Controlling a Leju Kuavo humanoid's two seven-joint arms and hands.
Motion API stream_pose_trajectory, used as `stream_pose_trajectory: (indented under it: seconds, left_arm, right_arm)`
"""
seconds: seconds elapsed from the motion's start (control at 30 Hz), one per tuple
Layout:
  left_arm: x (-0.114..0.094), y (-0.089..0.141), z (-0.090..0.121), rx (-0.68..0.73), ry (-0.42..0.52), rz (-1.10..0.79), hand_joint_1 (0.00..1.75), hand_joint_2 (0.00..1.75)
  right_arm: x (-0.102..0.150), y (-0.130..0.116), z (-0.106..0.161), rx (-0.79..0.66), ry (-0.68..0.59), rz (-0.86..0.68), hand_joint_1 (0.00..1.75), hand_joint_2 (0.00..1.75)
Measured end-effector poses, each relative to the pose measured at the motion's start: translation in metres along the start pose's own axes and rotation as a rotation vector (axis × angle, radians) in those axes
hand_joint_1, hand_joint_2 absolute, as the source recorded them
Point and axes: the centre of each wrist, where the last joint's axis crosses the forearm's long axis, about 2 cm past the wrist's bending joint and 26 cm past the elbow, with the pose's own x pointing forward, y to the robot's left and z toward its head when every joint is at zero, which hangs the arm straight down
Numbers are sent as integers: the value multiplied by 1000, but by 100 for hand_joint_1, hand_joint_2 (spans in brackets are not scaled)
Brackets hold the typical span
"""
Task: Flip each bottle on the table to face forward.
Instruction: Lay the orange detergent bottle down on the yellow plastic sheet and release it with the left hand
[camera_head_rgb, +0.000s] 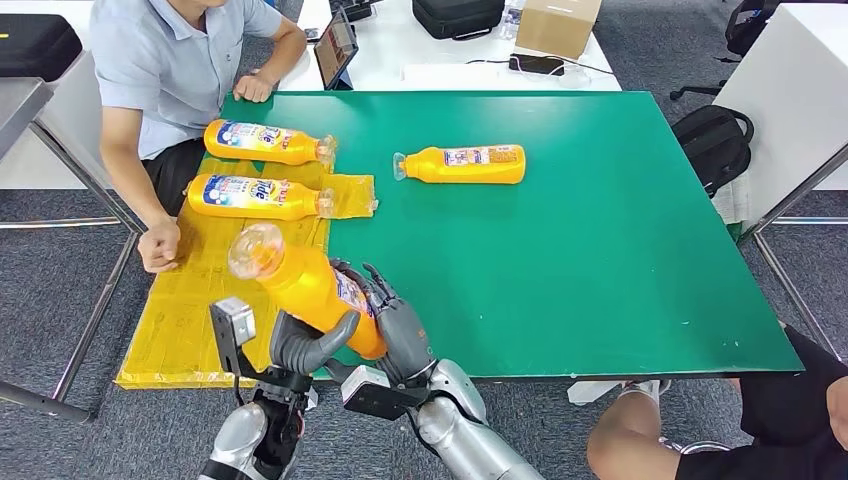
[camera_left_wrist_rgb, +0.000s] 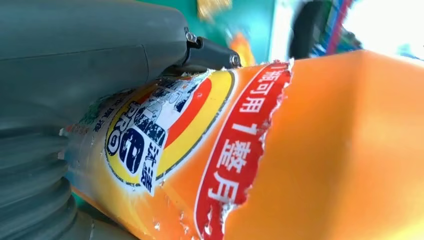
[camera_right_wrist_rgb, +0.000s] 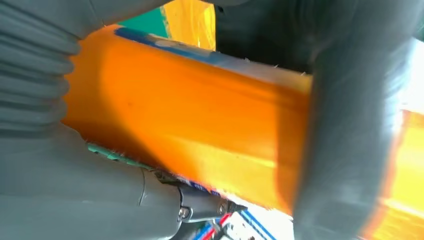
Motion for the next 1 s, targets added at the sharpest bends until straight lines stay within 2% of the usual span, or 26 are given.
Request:
stream_pose_trajectory:
  seconds: [0.13, 0.27, 0.47, 0.6, 0.8, 0.9, 1.0]
  left_arm:
    - [2, 26, -11, 71, 67, -133, 175, 175]
    - [10, 56, -27, 114, 81, -248, 175, 175]
    - [16, 74, -37, 137, 86, -321, 175, 175]
    - [26, 92, -51, 142, 106, -449, 175, 175]
    - [46, 129, -84, 140, 127, -799, 175, 175]
    - [62, 148, -105, 125, 133, -1111, 175, 175]
    - [76, 167, -126, 54, 178, -1416, 175, 175]
  right_arm:
    - [4, 4, 2, 8, -30, 33, 0, 0]
    - [10, 14, 7, 43, -52, 15, 0, 0]
    - [14, 18, 9, 38, -61, 8, 0, 0]
    - [15, 15, 8, 6, -70, 20, 0, 0]
    - [13, 14, 9, 20, -76, 27, 0, 0]
    - [13, 13, 9, 40, -74, 9, 0, 0]
    - [13, 13, 8, 64, -79, -3, 0, 0]
